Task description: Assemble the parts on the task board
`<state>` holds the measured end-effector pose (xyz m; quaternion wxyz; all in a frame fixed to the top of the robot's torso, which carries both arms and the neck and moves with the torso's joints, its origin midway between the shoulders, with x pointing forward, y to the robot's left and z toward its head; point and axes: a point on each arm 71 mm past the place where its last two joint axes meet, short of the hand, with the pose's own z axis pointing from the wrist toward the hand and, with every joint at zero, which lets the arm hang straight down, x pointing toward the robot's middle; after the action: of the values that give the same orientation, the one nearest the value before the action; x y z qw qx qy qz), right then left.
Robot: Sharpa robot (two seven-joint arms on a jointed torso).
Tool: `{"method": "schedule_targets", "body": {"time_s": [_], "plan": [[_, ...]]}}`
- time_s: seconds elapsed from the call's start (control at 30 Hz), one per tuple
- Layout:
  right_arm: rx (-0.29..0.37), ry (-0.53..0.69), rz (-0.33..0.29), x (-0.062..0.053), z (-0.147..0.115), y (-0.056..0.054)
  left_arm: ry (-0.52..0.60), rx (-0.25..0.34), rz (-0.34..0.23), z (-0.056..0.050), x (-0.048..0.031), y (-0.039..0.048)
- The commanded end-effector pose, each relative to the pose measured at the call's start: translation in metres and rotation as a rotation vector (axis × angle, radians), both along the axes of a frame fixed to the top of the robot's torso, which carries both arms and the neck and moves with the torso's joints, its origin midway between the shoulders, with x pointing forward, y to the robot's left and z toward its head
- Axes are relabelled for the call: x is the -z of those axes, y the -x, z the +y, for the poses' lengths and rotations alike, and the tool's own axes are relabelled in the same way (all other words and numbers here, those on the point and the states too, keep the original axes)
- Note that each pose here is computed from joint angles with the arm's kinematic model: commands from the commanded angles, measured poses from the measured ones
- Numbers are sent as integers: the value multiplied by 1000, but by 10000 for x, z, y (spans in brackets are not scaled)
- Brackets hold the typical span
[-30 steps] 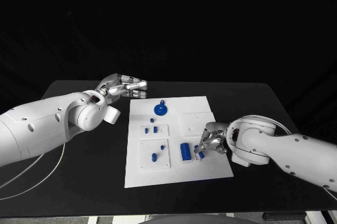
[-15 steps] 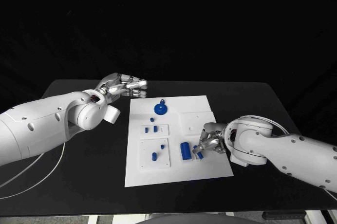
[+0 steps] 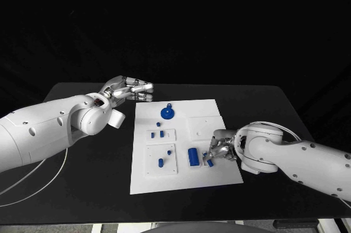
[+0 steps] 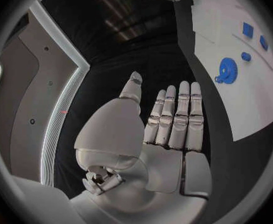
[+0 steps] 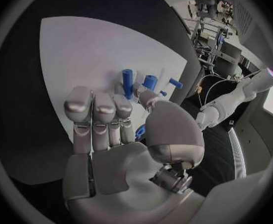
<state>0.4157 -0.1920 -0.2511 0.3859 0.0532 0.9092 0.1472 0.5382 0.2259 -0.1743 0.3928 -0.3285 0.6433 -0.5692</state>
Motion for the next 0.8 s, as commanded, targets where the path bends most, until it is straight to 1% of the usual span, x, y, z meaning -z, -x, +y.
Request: {"method": "schedule_targets", "body": {"time_s": [0.03, 0.43, 0.8], "plan": [[-16, 38, 7, 10, -10, 9, 7, 16, -3, -21, -6, 7], [-3, 13, -29, -21, 10, 2, 7, 16, -3, -19, -6, 8], [1, 2, -31, -21, 27, -5, 7, 16, -2, -19, -6, 7]]}}
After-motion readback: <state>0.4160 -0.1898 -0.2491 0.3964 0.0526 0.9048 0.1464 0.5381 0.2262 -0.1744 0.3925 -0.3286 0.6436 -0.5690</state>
